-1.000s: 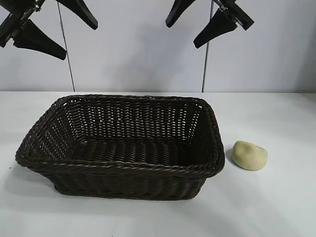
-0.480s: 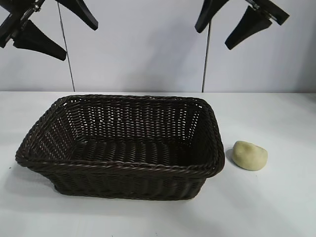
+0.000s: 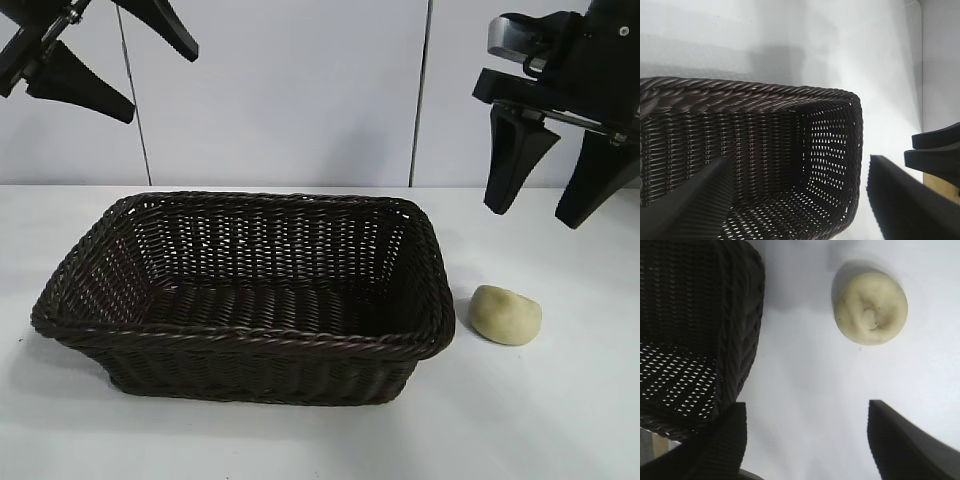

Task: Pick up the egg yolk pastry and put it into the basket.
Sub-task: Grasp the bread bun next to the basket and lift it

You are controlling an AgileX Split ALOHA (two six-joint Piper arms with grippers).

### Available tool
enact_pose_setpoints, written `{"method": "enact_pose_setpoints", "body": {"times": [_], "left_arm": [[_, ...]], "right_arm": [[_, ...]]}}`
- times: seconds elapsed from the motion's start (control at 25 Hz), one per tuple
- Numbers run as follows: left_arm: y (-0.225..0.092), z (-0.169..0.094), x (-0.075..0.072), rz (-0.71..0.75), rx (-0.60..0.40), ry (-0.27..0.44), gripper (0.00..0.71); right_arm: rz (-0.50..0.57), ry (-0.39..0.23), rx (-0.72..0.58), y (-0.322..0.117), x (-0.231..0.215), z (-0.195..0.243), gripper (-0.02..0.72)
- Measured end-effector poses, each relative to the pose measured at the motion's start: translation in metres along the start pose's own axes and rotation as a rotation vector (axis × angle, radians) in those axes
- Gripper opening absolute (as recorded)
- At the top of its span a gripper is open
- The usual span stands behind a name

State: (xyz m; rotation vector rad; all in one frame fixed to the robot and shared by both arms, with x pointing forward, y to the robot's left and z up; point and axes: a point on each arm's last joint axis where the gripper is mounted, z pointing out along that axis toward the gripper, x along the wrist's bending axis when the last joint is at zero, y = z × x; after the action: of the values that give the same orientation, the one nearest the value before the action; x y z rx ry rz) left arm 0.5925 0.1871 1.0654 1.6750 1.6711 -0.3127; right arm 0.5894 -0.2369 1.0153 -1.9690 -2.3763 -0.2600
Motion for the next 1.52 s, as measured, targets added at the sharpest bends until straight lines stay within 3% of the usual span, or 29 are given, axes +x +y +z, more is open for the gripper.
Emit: {"method": "enact_pose_setpoints", "body": {"times": [0.32, 0.72, 1.4, 1.52], "left_arm": [[0.000, 0.000, 0.000, 0.000, 0.002, 0.000, 0.541], [0.000, 0.000, 0.000, 0.000, 0.002, 0.000, 0.541], [-0.001, 0.000, 0.000, 0.000, 0.009, -0.002, 0.541], [-0.001, 0.000, 0.000, 0.000, 0.013, -0.002, 0.541]], "right_arm": [[0.076, -0.023, -0.012, 0.003, -0.027, 0.006, 0.495], [0.131, 0.077, 0.010, 0.017, -0.029, 0.045, 0.495], [0.211, 0.105, 0.064, 0.028, -0.038, 0.113, 0.495], [0.217, 0.104, 0.062, 0.028, -0.038, 0.113, 0.424]]}}
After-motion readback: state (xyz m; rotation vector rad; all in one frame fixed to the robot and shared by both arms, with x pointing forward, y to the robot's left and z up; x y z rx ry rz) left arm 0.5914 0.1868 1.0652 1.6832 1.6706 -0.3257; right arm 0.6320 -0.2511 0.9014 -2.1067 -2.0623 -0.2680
